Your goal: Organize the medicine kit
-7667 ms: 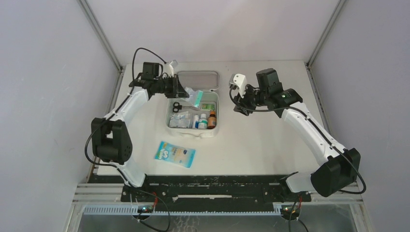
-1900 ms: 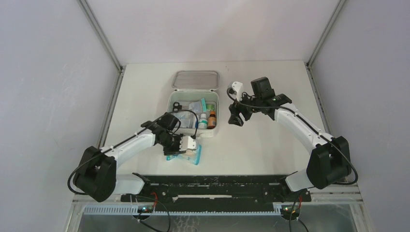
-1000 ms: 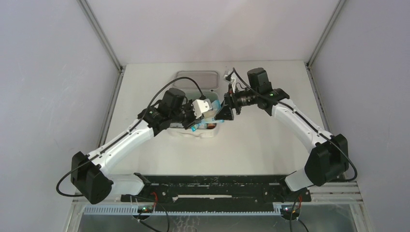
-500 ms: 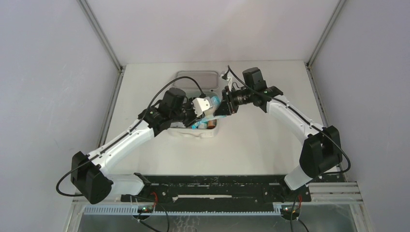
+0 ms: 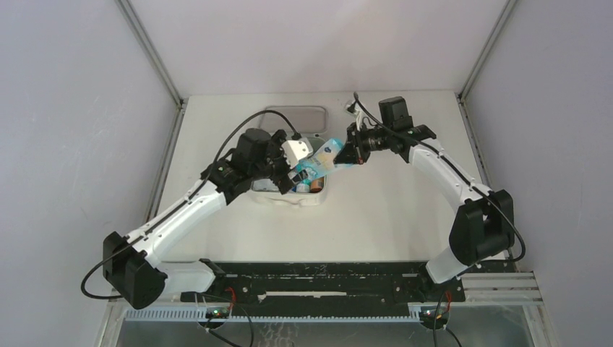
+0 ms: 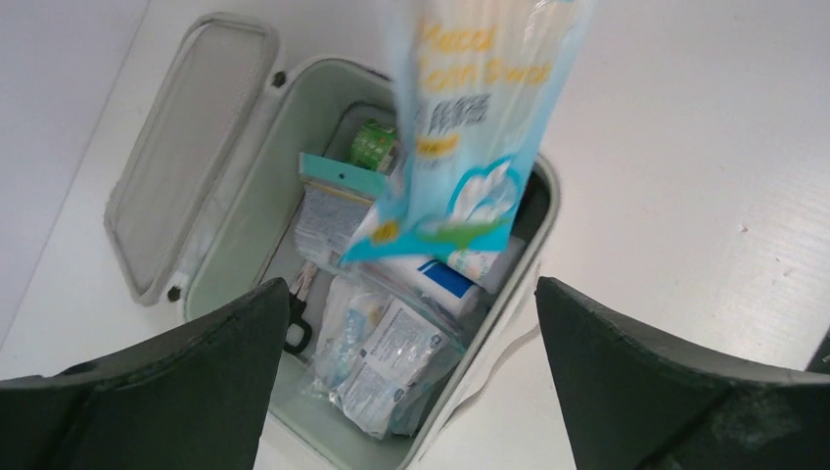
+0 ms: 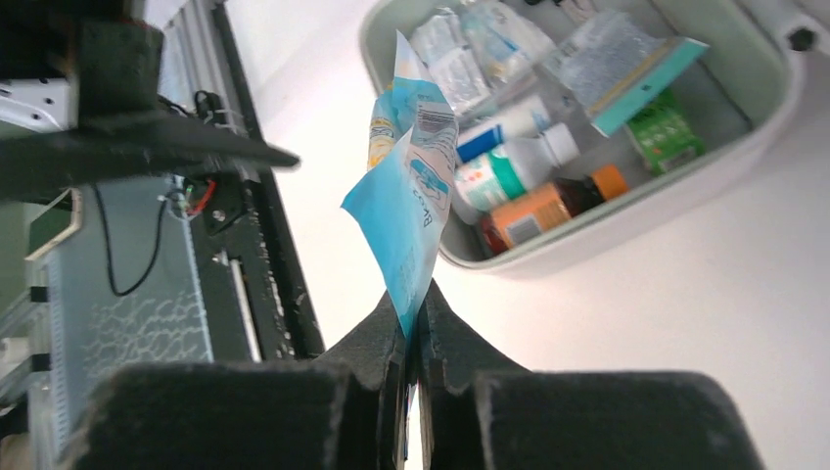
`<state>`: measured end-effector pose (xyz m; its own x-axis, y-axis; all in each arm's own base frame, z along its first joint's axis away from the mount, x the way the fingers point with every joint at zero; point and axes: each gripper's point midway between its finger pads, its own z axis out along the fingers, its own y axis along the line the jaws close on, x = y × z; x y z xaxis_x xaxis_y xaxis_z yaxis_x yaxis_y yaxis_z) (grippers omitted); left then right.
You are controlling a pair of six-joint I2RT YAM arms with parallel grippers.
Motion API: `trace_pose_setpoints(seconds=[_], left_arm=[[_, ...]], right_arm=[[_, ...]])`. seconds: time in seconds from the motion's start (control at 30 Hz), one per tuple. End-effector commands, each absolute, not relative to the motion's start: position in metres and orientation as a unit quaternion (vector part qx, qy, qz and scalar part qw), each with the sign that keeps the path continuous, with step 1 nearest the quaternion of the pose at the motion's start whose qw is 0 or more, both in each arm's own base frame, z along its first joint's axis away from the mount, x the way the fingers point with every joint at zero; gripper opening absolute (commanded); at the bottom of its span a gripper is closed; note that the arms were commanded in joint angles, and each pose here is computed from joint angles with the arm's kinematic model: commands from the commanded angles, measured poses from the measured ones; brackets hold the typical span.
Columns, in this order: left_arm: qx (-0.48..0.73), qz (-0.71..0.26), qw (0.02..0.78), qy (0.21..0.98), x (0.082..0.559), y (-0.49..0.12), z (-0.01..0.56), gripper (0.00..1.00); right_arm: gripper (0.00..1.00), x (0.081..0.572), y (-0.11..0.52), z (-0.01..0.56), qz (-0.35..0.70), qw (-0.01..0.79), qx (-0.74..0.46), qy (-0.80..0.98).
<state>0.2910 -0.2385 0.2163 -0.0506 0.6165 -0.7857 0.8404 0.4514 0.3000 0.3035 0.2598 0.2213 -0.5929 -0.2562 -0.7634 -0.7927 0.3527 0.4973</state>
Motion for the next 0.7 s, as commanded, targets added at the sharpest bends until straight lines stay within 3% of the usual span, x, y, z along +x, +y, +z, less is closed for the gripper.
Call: trace_pose_setpoints(seconds=[0.0,0.27,0.67], left_arm=[[0.438,-0.124,0.529,0.716,0.317,-0.221,0.255,1.00],[0.256,-0.148,0.541,0.787,0.391,-0.153,0.263,1.00],[0.065,-0.275,0.409,0.868,0.459,-0.100,0.187,1.00]], right_arm=[[0.00,0.305,0.236,0.249,0.416,0.361,-0.375,0.746],[0.00,0.295,0.195,0.245,0.375,0.389,-0.362,0.760],[0.00,0.293,0.162,0.253,0.355,0.433,-0.337,0.757]])
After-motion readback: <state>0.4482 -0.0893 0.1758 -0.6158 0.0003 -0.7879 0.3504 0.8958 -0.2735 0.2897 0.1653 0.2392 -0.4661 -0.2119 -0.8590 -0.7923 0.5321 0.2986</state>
